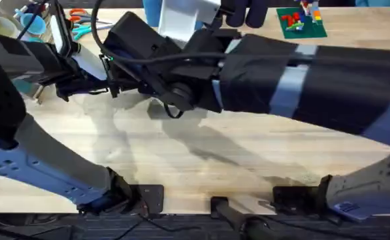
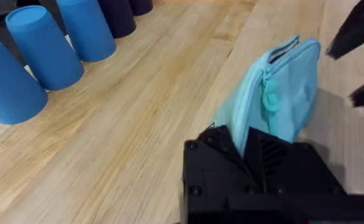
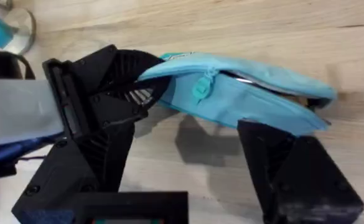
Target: Unzip the bag, pick up the pens from the table one at a time and place them inside, then zip the bag closed.
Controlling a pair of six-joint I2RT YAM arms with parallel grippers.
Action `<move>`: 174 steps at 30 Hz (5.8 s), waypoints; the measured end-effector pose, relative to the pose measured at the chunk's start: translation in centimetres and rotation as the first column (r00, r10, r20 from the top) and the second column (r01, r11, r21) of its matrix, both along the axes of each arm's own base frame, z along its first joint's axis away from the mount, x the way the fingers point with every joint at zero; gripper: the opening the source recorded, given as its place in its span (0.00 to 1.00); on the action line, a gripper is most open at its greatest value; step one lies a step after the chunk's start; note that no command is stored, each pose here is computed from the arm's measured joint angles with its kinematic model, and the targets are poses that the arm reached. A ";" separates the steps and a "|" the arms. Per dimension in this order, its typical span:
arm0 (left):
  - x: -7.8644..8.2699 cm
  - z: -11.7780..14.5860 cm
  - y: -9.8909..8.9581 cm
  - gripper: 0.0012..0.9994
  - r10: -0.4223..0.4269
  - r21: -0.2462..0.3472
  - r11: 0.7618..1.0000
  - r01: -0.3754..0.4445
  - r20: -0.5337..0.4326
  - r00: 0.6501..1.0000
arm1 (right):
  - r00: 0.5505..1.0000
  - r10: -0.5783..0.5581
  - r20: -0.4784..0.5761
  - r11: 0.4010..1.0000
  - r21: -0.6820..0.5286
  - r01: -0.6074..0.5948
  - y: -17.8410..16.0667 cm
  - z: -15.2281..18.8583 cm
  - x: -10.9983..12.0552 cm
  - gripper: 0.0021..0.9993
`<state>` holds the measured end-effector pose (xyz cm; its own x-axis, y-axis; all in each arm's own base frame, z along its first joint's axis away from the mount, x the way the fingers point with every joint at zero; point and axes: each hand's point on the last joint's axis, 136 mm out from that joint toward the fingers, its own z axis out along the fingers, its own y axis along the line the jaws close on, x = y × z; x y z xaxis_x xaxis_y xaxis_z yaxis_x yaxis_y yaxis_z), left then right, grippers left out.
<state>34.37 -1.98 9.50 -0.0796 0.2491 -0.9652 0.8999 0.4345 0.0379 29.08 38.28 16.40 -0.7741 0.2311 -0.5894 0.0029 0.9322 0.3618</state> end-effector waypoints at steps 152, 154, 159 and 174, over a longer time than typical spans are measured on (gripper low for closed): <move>-0.2 0.1 -0.4 0.04 -0.010 -0.010 1.000 0.010 -0.012 1.000 | 0.948 -0.230 -0.220 0.900 -0.418 0.121 -19.8 -3.4 6.3 0.03; -0.2 0.0 -0.4 0.04 -0.010 -0.010 1.000 0.010 -0.012 1.000 | 0.949 -0.229 -0.217 0.902 -0.414 0.123 -19.8 -3.2 6.3 0.03; -0.2 0.0 -0.4 0.04 -0.010 -0.010 1.000 0.010 -0.013 1.000 | 0.959 -0.221 -0.176 0.917 -0.371 0.143 -19.9 -0.7 6.1 0.03; -0.2 0.1 -0.4 0.04 -0.010 -0.010 1.000 0.010 -0.012 1.000 | 0.976 -0.209 -0.063 0.950 -0.250 0.187 -20.4 5.2 5.5 1.00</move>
<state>34.19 -2.42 9.55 -0.0891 0.2405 -0.9666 0.9047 0.4254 0.0225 34.58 17.91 21.58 -0.7786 0.2442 -0.5781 0.2176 0.9691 0.1162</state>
